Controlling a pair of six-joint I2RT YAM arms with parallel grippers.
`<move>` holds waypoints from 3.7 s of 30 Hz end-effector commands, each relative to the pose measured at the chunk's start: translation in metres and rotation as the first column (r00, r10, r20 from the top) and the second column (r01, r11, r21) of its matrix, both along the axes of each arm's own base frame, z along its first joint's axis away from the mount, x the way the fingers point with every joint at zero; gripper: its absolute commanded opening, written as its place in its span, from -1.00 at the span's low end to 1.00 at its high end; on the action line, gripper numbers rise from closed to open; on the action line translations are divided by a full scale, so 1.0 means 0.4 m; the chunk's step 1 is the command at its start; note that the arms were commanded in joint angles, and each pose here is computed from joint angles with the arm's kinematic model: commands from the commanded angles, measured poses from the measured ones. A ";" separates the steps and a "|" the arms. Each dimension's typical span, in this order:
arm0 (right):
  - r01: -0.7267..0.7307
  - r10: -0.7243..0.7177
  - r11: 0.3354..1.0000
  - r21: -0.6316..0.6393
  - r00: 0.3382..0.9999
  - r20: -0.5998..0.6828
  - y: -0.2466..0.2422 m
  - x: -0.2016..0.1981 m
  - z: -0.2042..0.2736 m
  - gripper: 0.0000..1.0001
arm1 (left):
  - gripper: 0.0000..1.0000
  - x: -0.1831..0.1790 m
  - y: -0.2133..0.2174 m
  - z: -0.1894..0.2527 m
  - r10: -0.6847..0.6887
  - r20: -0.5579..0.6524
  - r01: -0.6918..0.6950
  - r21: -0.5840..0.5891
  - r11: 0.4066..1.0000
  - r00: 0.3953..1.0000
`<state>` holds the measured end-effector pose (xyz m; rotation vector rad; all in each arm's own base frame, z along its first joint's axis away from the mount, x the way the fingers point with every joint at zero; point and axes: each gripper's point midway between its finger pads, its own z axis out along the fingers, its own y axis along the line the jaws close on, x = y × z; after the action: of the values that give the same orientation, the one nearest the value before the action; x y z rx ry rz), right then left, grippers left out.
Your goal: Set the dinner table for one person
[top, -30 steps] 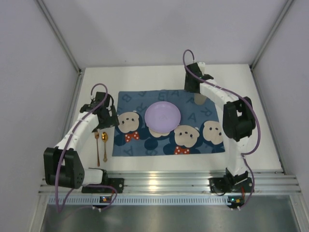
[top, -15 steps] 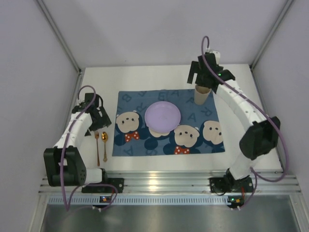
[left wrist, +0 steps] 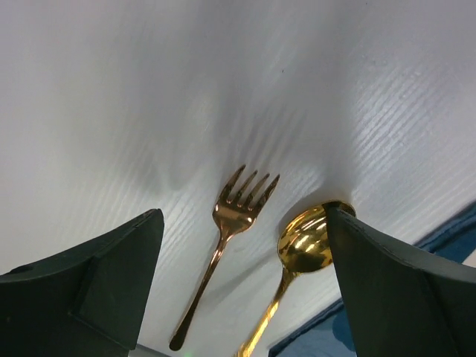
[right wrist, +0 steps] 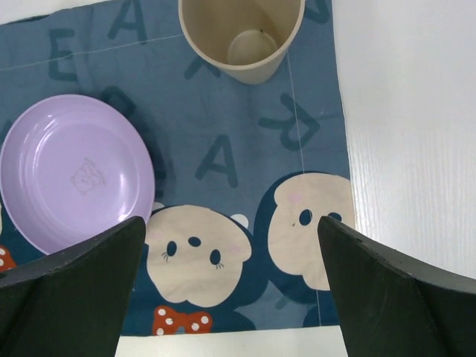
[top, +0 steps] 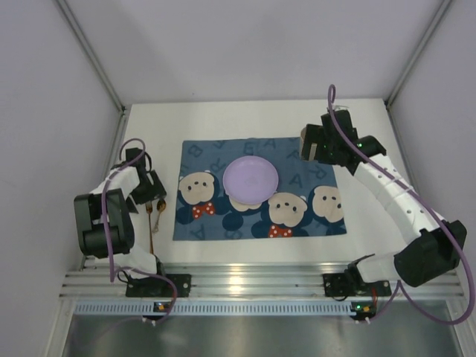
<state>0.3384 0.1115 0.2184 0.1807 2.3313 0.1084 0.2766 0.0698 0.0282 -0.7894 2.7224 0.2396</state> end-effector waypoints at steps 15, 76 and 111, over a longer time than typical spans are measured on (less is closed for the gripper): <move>-0.083 0.082 0.996 -0.034 0.996 -0.019 0.028 0.035 0.032 0.99 | 0.24 0.044 0.045 -0.045 0.034 0.040 -0.033 -0.021 0.999 0.999; -0.086 0.082 0.996 -0.026 0.990 -0.119 -0.034 -0.150 -0.092 1.00 | -1.00 0.365 -0.332 0.228 -0.136 0.179 0.096 0.216 0.972 0.974; -0.095 0.089 0.995 -0.026 0.982 -0.169 -0.044 -0.193 -0.146 0.99 | 0.44 0.097 -0.220 0.097 0.510 0.203 -0.498 -0.111 0.860 0.836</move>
<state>0.2583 0.0898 0.1556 0.0672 2.5440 0.0676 0.3285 -0.0136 0.0776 -1.2085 2.3799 0.3599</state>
